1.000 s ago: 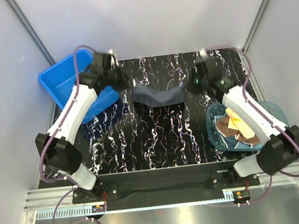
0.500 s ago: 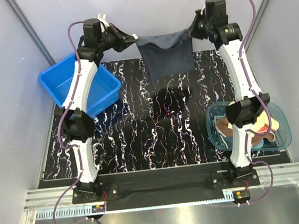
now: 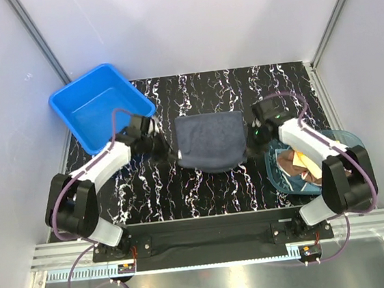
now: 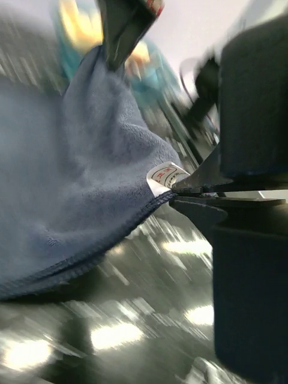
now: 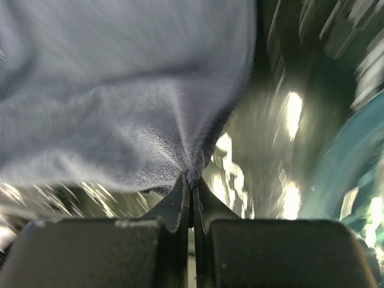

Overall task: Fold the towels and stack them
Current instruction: Fold the towel

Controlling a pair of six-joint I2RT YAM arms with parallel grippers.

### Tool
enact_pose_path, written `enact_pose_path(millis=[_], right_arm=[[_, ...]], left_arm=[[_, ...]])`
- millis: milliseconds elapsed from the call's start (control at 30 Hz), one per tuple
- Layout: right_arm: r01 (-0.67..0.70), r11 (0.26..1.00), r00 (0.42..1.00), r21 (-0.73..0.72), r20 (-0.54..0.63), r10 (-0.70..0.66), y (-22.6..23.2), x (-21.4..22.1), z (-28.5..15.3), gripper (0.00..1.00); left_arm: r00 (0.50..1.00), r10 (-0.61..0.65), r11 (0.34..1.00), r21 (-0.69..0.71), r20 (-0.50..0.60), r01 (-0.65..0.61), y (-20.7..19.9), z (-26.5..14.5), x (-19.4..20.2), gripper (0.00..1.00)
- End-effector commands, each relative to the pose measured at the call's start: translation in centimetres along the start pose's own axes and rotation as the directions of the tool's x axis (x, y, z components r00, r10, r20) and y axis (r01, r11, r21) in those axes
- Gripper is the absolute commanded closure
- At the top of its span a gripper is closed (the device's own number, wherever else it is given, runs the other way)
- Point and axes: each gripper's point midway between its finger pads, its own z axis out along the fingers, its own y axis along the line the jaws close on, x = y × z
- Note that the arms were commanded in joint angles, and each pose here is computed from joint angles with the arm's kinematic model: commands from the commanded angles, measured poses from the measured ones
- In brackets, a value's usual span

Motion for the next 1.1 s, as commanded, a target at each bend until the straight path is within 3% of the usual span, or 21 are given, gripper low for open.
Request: enact_pose_path(millis=[0, 167, 233, 267, 300, 333, 367, 500, 533, 633, 667, 733, 767, 800, 900, 933, 1000, 1067], right_arm=[[0.009, 0.999, 0.997, -0.040, -0.075, -0.012, 1.6, 4.4, 1.8, 1.00], [0.029, 1.000, 0.986, -0.001, -0.163, -0.029, 1.0, 9.9, 2.2, 0.88], [0.010, 1.000, 0.985, 0.002, -0.170, -0.009, 0.3, 11.0, 1.9, 0.85], [0.008, 1.000, 0.984, 0.012, -0.176, -0.005, -0.1, 11.5, 1.7, 0.75], [0.007, 1.000, 0.985, 0.025, -0.173, -0.003, -0.5, 11.7, 1.5, 0.71], [0.005, 1.000, 0.987, 0.023, -0.163, -0.002, -0.7, 11.9, 1.0, 0.68], [0.004, 0.999, 0.986, 0.035, -0.165, 0.002, -1.1, 12.1, 0.6, 0.63], [0.013, 1.000, 0.993, 0.009, -0.120, -0.012, -0.3, 11.2, -1.6, 0.55], [0.034, 0.999, 0.996, -0.025, -0.082, -0.036, 0.8, 10.0, -2.4, 0.54], [0.145, 0.985, 0.988, -0.092, 0.066, -0.140, 3.3, 5.9, -3.5, 0.51], [0.192, 0.977, 0.978, -0.092, 0.099, -0.183, 3.8, 4.7, -3.6, 0.51], [0.310, 0.947, 0.943, -0.082, 0.154, -0.295, 5.1, 1.0, -3.6, 0.52], [0.342, 0.936, 0.931, -0.089, 0.169, -0.324, 5.7, -0.1, -3.5, 0.53], [0.397, 0.912, 0.909, -0.102, 0.182, -0.375, 6.6, -1.7, -3.1, 0.53], [0.424, 0.898, 0.894, -0.114, 0.213, -0.395, 7.3, -5.4, -3.1, 0.57], [0.441, 0.892, 0.891, -0.103, 0.167, -0.422, 6.6, -5.6, -1.5, 0.56], [0.452, 0.880, 0.889, -0.146, 0.150, -0.432, 6.4, -6.8, -0.9, 0.52], [0.483, 0.857, 0.875, -0.179, 0.126, -0.467, 6.2, -7.9, 0.1, 0.47]], left_arm=[[0.998, 0.059, 0.991, -0.118, 0.005, -0.058, 4.6, 0.4, 2.5, 1.00], [0.998, 0.061, 0.969, -0.240, -0.010, -0.061, 9.0, -0.6, 6.0, 1.00], [0.998, 0.060, 0.955, -0.289, -0.013, -0.061, 10.6, -1.0, 7.1, 0.91], [0.998, 0.053, 0.949, -0.311, -0.021, -0.057, 11.2, -1.3, 7.7, 0.86], [0.998, 0.052, 0.939, -0.340, -0.018, -0.055, 12.1, -1.5, 8.1, 0.81], [0.998, 0.058, 0.937, -0.344, -0.011, -0.058, 12.2, -2.0, 8.3, 0.66], [0.998, 0.058, 0.938, -0.342, -0.006, -0.056, 12.1, -2.1, 8.3, 0.61], [0.993, 0.116, 0.933, -0.342, 0.007, -0.107, 10.7, -3.0, 7.0, 0.56], [0.986, 0.162, 0.939, -0.315, 0.040, -0.141, 8.6, -3.3, 5.1, 0.55], [0.942, 0.331, 0.925, -0.219, 0.059, -0.311, 4.3, -2.8, 1.6, 0.53], [0.891, 0.443, 0.887, -0.192, 0.100, -0.420, 1.5, -3.4, -0.9, 0.53], [0.860, 0.504, 0.847, -0.240, 0.080, -0.474, 1.0, -2.4, -3.5, 0.53], [0.800, 0.588, 0.797, -0.255, 0.122, -0.547, -1.4, -3.1, -6.3, 0.53], [0.791, 0.606, 0.779, -0.265, 0.081, -0.569, -0.9, -1.6, -7.1, 0.53], [0.720, 0.691, 0.703, -0.282, 0.057, -0.653, -3.1, -1.0, -10.3, 0.53], [0.722, 0.692, 0.693, -0.290, 0.009, -0.660, -2.3, 0.5, -10.9, 0.53], [0.672, 0.740, 0.647, -0.279, 0.006, -0.710, -3.8, 1.2, -12.9, 0.52], [0.656, 0.751, 0.616, -0.279, -0.074, -0.737, -2.1, 4.0, -13.6, 0.52]])
